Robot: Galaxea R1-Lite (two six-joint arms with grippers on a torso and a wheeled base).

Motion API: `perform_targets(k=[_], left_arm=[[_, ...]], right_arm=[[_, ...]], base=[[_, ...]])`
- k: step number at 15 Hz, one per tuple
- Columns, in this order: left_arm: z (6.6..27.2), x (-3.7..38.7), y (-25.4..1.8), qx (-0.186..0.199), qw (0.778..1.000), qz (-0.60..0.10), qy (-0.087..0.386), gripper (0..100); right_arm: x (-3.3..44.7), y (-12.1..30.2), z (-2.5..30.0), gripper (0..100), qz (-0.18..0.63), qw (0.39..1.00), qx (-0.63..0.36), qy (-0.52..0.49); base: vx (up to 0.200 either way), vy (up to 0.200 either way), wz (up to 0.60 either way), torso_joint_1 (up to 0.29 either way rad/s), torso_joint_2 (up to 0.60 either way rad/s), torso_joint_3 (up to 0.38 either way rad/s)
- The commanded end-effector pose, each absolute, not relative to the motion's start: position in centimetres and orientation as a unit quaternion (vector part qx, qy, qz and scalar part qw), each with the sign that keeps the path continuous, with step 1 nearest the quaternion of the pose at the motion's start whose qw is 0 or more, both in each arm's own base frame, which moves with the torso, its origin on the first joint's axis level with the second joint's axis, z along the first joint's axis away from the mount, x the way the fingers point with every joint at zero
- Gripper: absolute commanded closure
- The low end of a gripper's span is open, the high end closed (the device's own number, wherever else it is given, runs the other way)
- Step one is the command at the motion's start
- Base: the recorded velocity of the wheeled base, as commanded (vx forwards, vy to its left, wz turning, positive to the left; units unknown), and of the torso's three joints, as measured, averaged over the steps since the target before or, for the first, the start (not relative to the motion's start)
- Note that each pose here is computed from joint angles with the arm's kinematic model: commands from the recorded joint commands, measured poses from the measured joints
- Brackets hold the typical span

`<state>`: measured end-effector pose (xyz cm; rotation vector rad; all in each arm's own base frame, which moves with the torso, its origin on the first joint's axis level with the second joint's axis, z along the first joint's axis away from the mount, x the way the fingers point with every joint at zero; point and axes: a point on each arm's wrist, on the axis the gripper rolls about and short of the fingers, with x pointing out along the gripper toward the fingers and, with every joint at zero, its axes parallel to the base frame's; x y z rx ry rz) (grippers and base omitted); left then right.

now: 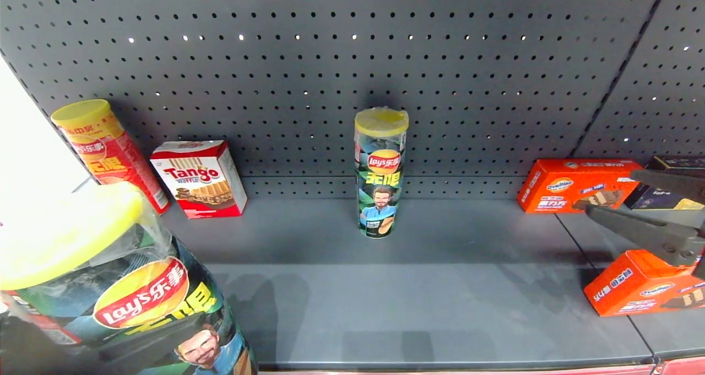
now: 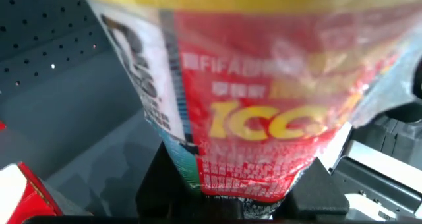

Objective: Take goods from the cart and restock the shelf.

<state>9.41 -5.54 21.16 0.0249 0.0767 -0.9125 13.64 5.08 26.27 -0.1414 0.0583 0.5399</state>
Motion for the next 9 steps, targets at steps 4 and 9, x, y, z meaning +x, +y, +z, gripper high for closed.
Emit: perform_targets(k=[4,9], left_arm=[[21.0,9.5,-5.6,0.012,0.897,-0.439,0.042,100],[21.0,9.9,-5.7,0.011,0.898,-0.438,0.048,100]], right_arm=[[18.5,7.3,25.8,0,0.309,0.946,-0.068,0.073],[21.4,8.8,26.7,0,0.384,0.920,-0.064,0.056]], base=[[0.000,0.000,0.00,0.000,0.00,0.000],[0.000,0.000,0.00,0.000,0.00,0.000]])
